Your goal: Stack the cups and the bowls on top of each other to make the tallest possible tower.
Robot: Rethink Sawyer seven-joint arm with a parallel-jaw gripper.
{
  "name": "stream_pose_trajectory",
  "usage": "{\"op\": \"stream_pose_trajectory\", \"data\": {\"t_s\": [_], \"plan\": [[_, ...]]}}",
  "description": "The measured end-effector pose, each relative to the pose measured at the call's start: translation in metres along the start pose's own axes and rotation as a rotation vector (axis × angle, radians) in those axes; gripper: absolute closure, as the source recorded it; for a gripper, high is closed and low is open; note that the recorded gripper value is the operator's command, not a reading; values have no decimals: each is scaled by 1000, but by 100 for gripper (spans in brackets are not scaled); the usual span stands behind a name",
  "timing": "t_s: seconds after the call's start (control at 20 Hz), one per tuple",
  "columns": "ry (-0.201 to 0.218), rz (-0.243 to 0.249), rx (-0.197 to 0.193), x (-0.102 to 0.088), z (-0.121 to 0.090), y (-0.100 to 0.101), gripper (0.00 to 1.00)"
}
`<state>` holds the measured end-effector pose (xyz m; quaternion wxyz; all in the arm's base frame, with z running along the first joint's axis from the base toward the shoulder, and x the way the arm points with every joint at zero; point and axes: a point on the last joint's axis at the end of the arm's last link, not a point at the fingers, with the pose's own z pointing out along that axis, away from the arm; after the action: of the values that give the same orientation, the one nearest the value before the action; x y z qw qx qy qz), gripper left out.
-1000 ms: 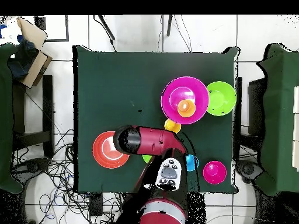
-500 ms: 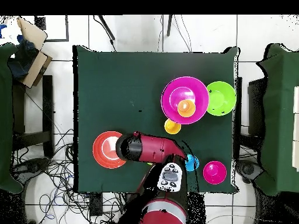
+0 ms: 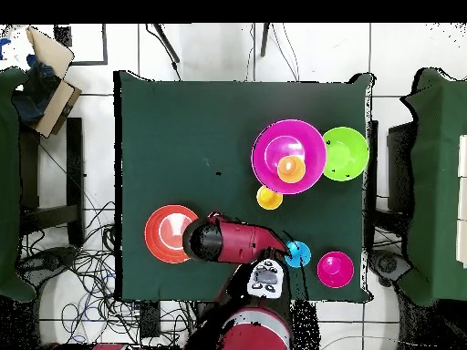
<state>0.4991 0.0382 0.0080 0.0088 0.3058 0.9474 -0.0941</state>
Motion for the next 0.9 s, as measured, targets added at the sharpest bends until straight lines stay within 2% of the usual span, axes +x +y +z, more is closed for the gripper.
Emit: {"op": "stream_pose_trajectory", "data": {"t_s": [0.3, 0.75, 0.9], "plan": [[2, 12, 4, 8, 20, -12, 0], [56, 7, 36, 35, 37, -25, 0], [63, 4, 40, 42, 43, -28, 0]]}}
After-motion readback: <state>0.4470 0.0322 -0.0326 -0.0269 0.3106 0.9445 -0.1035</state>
